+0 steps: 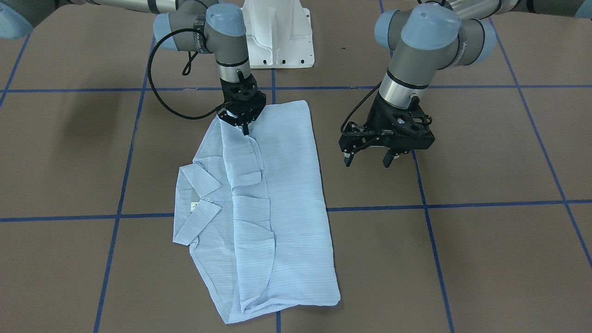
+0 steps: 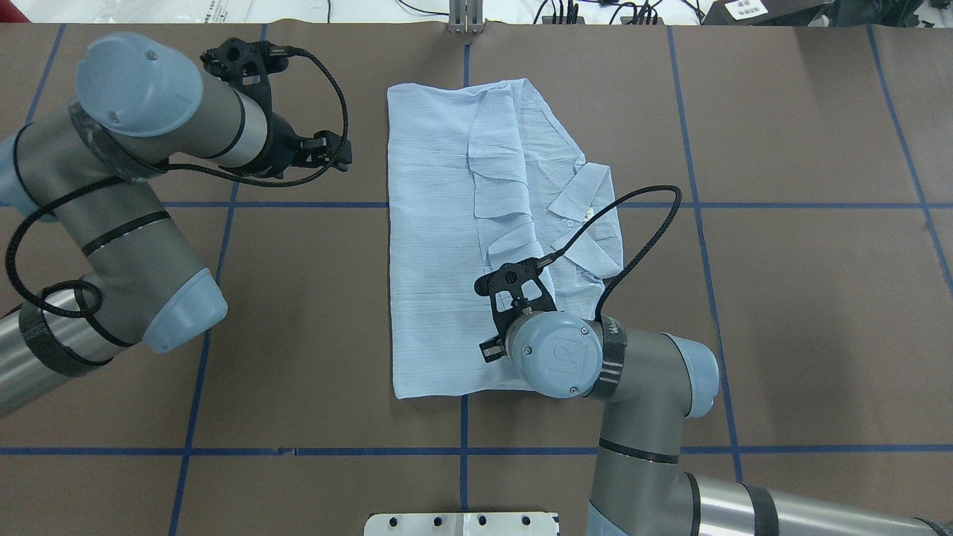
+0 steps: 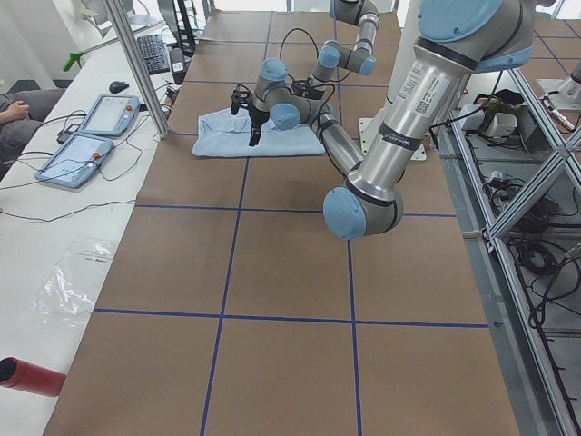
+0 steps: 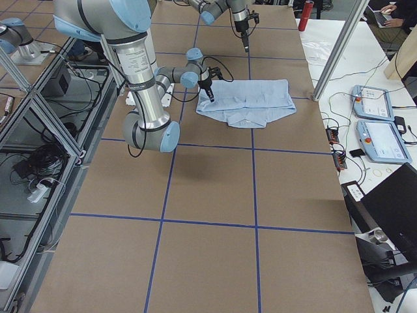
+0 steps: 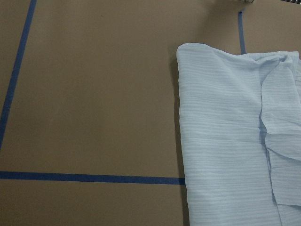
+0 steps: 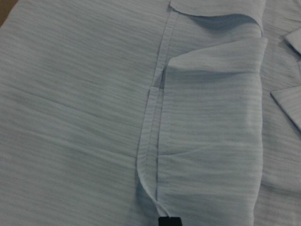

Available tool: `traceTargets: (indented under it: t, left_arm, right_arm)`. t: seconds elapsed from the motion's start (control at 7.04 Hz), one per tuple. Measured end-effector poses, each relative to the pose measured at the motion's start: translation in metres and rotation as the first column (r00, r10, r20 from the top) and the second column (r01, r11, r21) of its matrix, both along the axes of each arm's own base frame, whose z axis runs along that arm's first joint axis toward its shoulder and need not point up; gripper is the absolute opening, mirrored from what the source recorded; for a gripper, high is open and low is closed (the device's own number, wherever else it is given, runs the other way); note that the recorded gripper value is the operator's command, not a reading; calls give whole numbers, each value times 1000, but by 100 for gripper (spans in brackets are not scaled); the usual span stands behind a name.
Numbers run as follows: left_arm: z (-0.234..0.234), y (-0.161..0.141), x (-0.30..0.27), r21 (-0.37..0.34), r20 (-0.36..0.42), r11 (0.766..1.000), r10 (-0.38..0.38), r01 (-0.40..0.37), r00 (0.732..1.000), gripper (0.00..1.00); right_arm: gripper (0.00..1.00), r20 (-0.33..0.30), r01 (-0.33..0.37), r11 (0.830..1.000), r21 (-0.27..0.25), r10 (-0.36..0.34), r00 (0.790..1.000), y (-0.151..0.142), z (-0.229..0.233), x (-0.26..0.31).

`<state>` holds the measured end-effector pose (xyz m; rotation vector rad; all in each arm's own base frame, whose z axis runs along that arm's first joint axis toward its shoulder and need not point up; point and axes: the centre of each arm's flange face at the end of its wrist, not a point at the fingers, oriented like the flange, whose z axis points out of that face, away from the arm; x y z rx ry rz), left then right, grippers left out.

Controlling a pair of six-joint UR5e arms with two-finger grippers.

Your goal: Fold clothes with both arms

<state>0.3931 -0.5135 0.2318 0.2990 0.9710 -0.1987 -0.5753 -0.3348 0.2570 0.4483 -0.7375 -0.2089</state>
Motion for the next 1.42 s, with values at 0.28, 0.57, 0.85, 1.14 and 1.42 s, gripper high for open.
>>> traceTargets:
  t: [0.28,0.57,0.85,1.14,1.42]
  left_arm:
    - [-6,4,6,-16,-16,1000,-3,3,1000,100]
    - [-17,10,13,-27,-37,1000,-5,4,999,100]
    - [-21,11,16,-32,-44,999,-8,6,999,100]
    - [-19,13,19,-33,-41,999,-3,2,999,100]
    - [-16,14,20,-34,-37,999,0,-1,999,100]
  right_arm:
    - [0,-12,-34,999,-7,34,999,-12,22,37]
    - [95,-79,-65,997,-44,62,995,-11,82,94]
    - [100,-123,-105,991,-89,93,988,-18,121,138]
    - [100,-62,-147,985,-94,141,988,-37,92,135]
    - [100,-10,-181,980,-85,180,984,-73,50,105]
